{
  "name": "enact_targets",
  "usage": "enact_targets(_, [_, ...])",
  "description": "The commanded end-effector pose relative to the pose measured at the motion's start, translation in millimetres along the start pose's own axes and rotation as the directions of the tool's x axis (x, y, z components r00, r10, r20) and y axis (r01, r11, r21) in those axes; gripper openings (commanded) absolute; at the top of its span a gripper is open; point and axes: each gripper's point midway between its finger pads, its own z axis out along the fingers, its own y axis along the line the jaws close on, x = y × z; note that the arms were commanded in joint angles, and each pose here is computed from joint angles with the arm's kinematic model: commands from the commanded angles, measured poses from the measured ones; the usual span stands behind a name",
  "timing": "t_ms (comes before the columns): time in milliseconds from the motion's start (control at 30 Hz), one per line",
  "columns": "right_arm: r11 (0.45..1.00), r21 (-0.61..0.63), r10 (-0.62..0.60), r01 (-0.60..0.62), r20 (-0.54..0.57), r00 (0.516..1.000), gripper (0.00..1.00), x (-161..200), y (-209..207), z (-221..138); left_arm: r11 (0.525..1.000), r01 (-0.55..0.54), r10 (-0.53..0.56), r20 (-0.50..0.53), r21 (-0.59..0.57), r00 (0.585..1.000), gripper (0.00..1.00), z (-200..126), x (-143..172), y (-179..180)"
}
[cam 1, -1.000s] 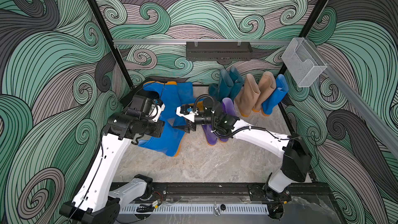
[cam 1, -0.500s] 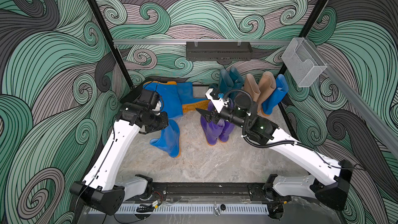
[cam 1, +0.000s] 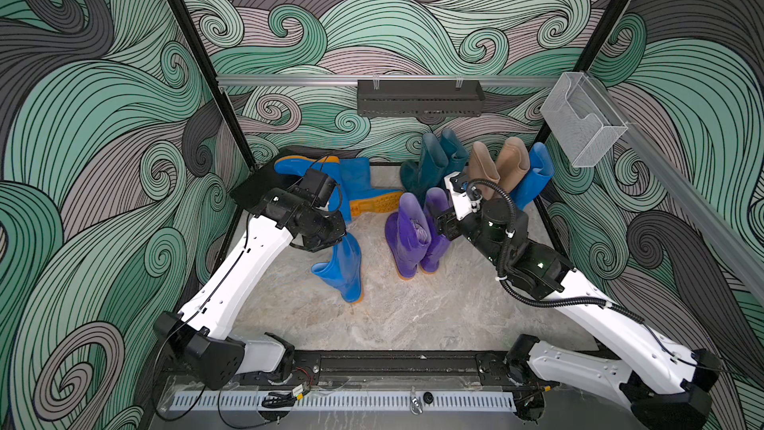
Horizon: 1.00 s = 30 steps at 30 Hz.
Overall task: Match and arrange rain boots in pairs
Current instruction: Place the rain boot at the center of the board.
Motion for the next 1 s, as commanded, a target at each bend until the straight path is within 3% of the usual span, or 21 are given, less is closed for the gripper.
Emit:
enact_targets(0, [0.988,0.119,0.105,-0.103,-0.015,0.994,0.79,11,-35,-6,0.999,-0.015,0.01,0.104,0.047,0.995,0.0,-13,-24,-24])
enact_targets(300, [0.927,0.272,0.286,-0.256,-0.076,0.955,0.81,64,-97,-1,0.997,-0.08,0.08,0.065,-0.002,0.995,0.0,15,-40,-52])
enact_targets(967, [0.741,0.566,0.481,-0.361,-0.073,0.874,0.78,184,-234,-1,0.977,-0.211,0.21,-0.011,-0.04,0.978,0.0,37,-31,-97])
